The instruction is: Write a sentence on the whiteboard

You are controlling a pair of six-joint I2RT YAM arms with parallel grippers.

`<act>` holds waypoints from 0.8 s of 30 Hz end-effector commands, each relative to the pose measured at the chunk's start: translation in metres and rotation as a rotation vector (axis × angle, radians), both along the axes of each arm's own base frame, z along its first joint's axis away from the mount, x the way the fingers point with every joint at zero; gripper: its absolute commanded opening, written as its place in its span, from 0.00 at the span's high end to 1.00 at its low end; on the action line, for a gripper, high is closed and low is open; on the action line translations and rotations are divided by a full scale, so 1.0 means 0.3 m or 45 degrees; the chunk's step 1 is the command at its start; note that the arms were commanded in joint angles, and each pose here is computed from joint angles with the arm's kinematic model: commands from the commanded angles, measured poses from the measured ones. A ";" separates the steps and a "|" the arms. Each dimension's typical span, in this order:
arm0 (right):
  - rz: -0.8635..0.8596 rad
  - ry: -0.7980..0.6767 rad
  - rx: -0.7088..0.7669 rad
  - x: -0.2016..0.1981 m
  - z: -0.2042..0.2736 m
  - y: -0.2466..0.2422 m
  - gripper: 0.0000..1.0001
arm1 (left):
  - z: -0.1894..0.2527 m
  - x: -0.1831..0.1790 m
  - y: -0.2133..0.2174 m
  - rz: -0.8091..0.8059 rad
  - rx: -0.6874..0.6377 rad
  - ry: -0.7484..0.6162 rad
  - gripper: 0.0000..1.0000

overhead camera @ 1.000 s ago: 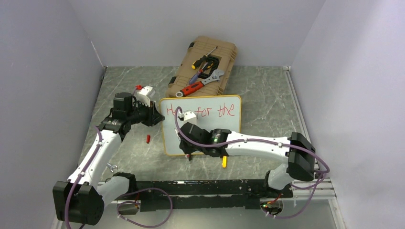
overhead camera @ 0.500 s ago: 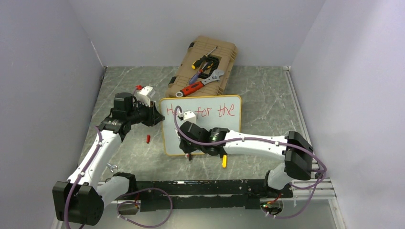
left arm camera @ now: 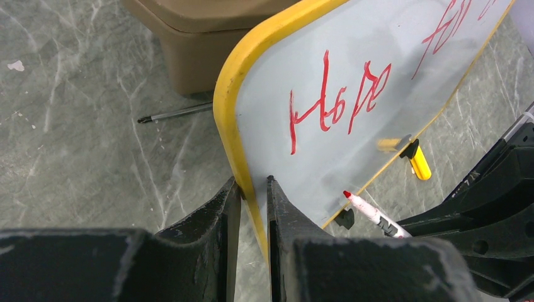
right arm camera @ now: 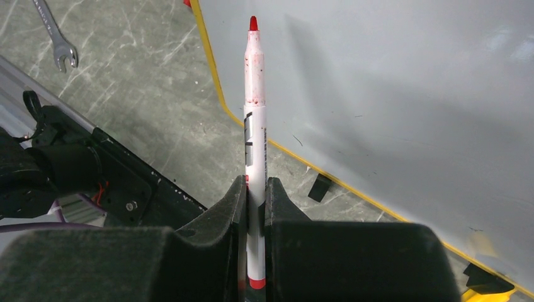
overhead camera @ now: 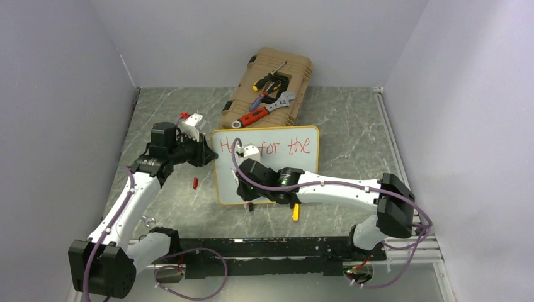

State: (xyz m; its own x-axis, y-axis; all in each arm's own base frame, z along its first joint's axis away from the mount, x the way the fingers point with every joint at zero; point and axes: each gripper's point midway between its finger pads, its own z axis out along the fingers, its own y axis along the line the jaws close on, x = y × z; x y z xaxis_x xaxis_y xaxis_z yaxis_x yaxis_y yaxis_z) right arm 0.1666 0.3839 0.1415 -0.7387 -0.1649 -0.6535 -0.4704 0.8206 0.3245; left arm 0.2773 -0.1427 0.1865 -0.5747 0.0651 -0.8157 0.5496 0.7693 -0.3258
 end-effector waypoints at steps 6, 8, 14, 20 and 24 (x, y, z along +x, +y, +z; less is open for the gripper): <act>-0.001 -0.014 0.082 0.005 0.033 0.020 1.00 | 0.023 -0.001 -0.029 -0.060 -0.002 -0.034 1.00; -0.009 -0.018 0.080 0.006 0.036 0.014 1.00 | 0.022 -0.002 -0.032 -0.065 -0.004 -0.031 1.00; -0.012 0.009 0.055 0.008 0.010 0.010 1.00 | 0.026 -0.003 -0.040 -0.080 -0.017 -0.030 1.00; -0.055 0.042 0.019 0.028 -0.004 0.005 1.00 | 0.031 -0.004 -0.041 -0.082 -0.021 -0.037 1.00; -0.089 0.081 -0.013 0.034 -0.030 -0.007 1.00 | 0.033 -0.004 -0.043 -0.087 -0.025 -0.038 1.00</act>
State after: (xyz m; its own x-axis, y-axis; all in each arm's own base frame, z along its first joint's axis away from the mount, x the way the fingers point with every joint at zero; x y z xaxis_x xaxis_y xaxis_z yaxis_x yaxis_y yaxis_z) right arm 0.1723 0.3773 0.1242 -0.7695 -0.1527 -0.6202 -0.4255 0.8467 0.3194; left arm 0.2792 -0.1432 0.1852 -0.5747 0.0668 -0.8156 0.5496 0.7699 -0.3242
